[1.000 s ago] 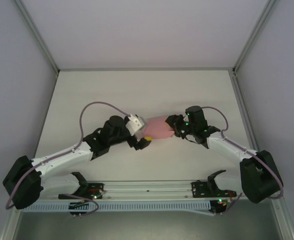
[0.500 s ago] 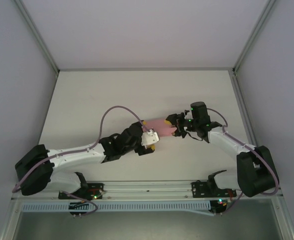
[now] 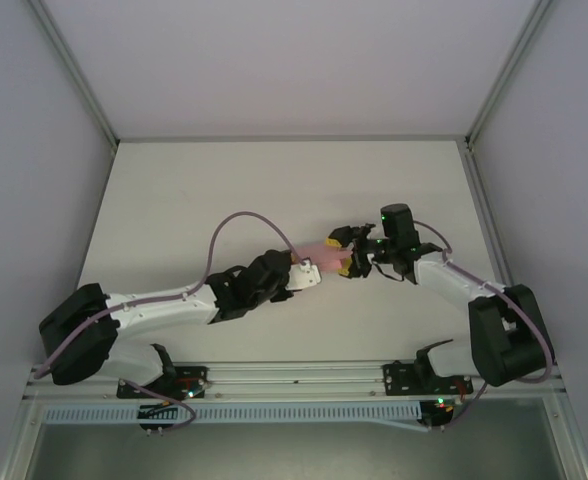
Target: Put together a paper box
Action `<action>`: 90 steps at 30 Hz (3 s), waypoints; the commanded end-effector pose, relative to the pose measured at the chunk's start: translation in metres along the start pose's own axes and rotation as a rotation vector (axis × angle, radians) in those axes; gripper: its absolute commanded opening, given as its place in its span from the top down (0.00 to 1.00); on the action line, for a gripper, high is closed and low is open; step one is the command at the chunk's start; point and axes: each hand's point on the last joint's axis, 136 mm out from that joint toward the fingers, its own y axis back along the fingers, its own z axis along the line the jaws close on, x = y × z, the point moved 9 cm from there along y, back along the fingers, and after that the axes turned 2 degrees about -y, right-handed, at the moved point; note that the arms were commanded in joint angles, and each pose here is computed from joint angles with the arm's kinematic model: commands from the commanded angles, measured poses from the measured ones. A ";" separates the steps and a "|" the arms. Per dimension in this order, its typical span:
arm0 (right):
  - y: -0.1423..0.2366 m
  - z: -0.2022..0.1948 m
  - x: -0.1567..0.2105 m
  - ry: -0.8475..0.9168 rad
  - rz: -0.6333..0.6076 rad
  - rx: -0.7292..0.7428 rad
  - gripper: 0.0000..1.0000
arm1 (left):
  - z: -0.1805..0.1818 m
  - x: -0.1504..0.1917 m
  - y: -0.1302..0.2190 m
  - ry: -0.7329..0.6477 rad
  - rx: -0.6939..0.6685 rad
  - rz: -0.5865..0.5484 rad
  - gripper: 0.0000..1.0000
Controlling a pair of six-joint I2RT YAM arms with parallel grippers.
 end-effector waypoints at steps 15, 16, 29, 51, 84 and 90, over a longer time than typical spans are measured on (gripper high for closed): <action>0.098 0.048 0.062 1.390 -0.508 -0.158 0.00 | 0.019 0.016 0.017 0.062 0.536 0.155 0.58; 0.096 0.046 0.067 1.458 -0.450 -0.174 0.01 | 0.024 0.018 0.015 0.080 0.545 0.164 0.57; 0.036 0.028 0.051 1.678 -0.066 0.109 0.25 | 0.034 0.042 -0.025 0.104 0.640 0.350 0.52; -0.013 0.039 0.037 1.553 0.076 0.286 0.93 | 0.034 0.042 -0.033 0.114 0.632 0.357 0.52; -0.023 -0.006 0.051 1.344 -0.395 0.340 1.00 | 0.067 0.017 -0.025 0.242 0.410 0.254 0.00; -0.025 0.000 0.056 1.316 -0.440 0.383 1.00 | 0.081 0.009 0.008 0.409 0.280 0.189 0.00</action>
